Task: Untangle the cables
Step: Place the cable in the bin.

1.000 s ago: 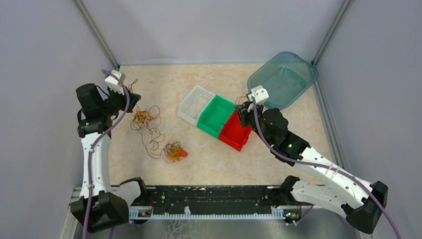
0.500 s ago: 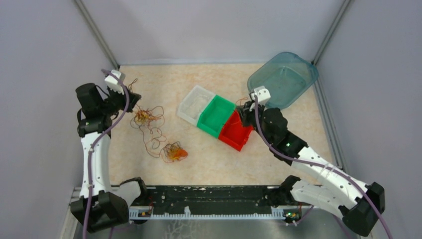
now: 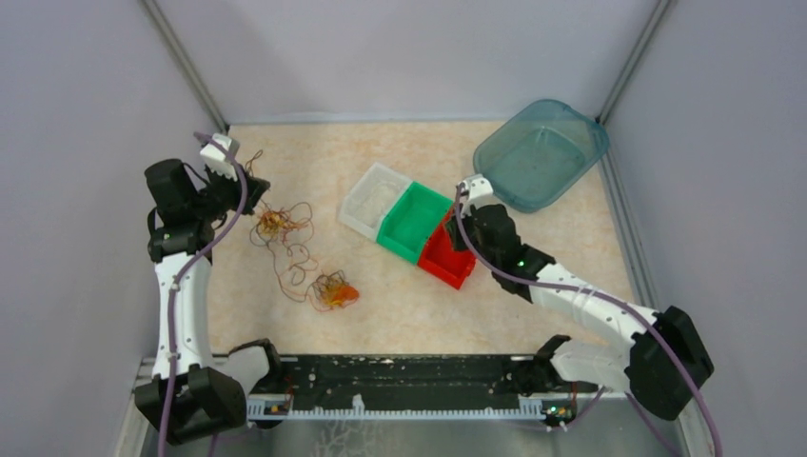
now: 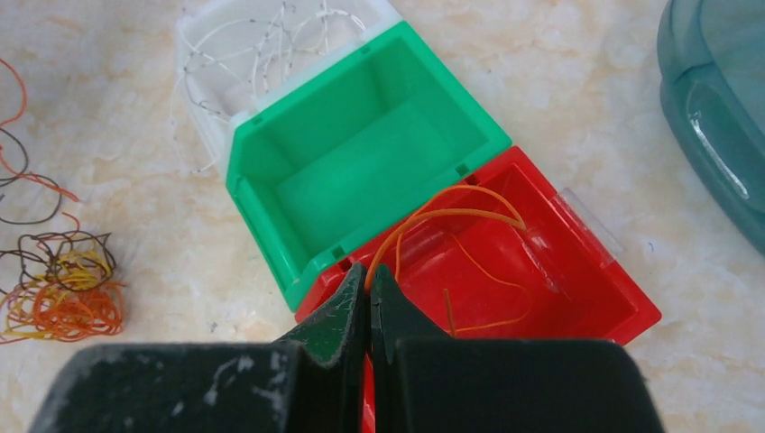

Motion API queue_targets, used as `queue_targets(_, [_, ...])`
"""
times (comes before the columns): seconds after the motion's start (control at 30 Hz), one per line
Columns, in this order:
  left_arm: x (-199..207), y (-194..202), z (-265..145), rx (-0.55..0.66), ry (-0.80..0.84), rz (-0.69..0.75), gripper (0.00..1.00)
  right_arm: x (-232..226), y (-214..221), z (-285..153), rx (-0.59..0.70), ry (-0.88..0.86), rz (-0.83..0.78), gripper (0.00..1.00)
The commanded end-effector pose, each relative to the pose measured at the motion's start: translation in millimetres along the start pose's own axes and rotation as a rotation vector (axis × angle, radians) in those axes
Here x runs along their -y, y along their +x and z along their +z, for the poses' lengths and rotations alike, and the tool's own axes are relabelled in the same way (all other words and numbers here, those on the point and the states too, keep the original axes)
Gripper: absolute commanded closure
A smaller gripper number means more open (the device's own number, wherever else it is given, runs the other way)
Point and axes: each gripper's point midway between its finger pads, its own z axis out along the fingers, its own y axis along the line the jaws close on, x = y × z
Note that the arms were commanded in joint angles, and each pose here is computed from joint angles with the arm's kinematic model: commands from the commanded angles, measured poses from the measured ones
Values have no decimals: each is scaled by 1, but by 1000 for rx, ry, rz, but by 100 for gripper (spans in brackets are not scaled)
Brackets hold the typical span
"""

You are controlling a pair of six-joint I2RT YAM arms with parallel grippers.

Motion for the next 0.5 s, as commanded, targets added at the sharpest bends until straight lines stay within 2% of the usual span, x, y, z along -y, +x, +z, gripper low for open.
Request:
queue_targets(0.0, [2, -16, -3, 37, 11, 31, 100, 2, 3, 16, -4, 9, 47, 100])
queue_targets(0.2, [3, -19, -3, 39, 12, 34, 100, 17, 25, 33, -68, 68, 82, 100])
queue_targets(0.3, [2, -19, -3, 38, 11, 36, 100, 20, 30, 39, -93, 78, 83, 91])
queue_targets(0.47, [3, -20, -3, 40, 16, 35, 100, 25, 30, 40, -108, 109, 84, 61])
